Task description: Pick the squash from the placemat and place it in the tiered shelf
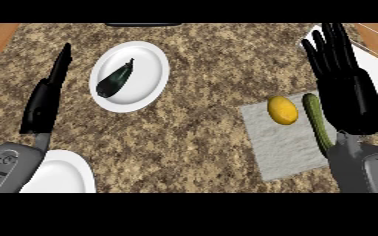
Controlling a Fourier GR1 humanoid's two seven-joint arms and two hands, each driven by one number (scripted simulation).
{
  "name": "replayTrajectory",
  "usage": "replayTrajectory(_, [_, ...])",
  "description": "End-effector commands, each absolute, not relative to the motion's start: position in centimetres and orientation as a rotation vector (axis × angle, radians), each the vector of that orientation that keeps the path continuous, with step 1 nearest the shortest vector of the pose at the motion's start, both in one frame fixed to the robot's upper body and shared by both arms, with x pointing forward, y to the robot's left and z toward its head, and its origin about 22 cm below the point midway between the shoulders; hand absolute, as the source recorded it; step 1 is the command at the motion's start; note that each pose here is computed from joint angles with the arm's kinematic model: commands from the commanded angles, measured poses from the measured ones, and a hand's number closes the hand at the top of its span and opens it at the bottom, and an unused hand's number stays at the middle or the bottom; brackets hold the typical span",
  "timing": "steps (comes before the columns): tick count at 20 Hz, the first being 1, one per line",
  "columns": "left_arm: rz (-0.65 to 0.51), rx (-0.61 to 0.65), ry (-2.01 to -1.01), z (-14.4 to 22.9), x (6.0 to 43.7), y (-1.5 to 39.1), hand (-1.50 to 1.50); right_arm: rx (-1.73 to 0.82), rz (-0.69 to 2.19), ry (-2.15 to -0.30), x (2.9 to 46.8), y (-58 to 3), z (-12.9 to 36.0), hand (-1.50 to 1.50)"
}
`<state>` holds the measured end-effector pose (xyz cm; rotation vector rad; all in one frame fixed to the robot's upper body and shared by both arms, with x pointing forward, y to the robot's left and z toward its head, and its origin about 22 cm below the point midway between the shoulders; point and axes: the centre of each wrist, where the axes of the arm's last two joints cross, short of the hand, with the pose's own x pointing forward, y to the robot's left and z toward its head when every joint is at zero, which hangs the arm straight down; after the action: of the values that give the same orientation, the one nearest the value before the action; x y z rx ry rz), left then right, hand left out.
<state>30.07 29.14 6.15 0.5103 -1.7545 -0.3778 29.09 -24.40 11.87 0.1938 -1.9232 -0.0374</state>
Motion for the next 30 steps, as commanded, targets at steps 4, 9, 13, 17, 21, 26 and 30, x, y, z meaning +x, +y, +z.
replayTrajectory(4, [-0.285, 0.311, -1.687, 4.8, 29.0, 27.9, 0.00, 0.602, 0.142, -2.080, 31.1, -29.3, 15.4, 1.50])
replayTrajectory(9, [-0.220, 0.138, -1.613, 4.4, 28.2, 26.3, 0.00, 0.057, 0.497, -1.676, 30.0, -37.8, 13.1, 1.50])
replayTrajectory(13, [-0.226, 0.091, -1.602, 5.2, 27.8, 26.3, 0.00, 0.420, 0.586, -1.629, 29.5, -40.8, 9.5, -1.50])
replayTrajectory(17, [-0.212, 0.083, -1.582, 5.6, 27.2, 26.9, 0.00, 0.513, 0.690, -1.625, 28.9, -45.9, 11.1, -1.50])
replayTrajectory(21, [-0.199, 0.093, -1.583, 5.8, 27.0, 26.9, 0.00, 0.440, 0.788, -1.626, 29.0, -48.5, 14.2, -1.50])
replayTrajectory(26, [-0.204, 0.077, -1.578, 5.8, 26.6, 27.0, 0.00, 0.246, 0.993, -1.627, 30.0, -47.3, 17.8, -1.50])
replayTrajectory(30, [-0.191, 0.073, -1.568, 6.3, 26.2, 26.3, 0.00, 0.199, 1.149, -1.557, 30.0, -46.1, 18.4, -1.50])
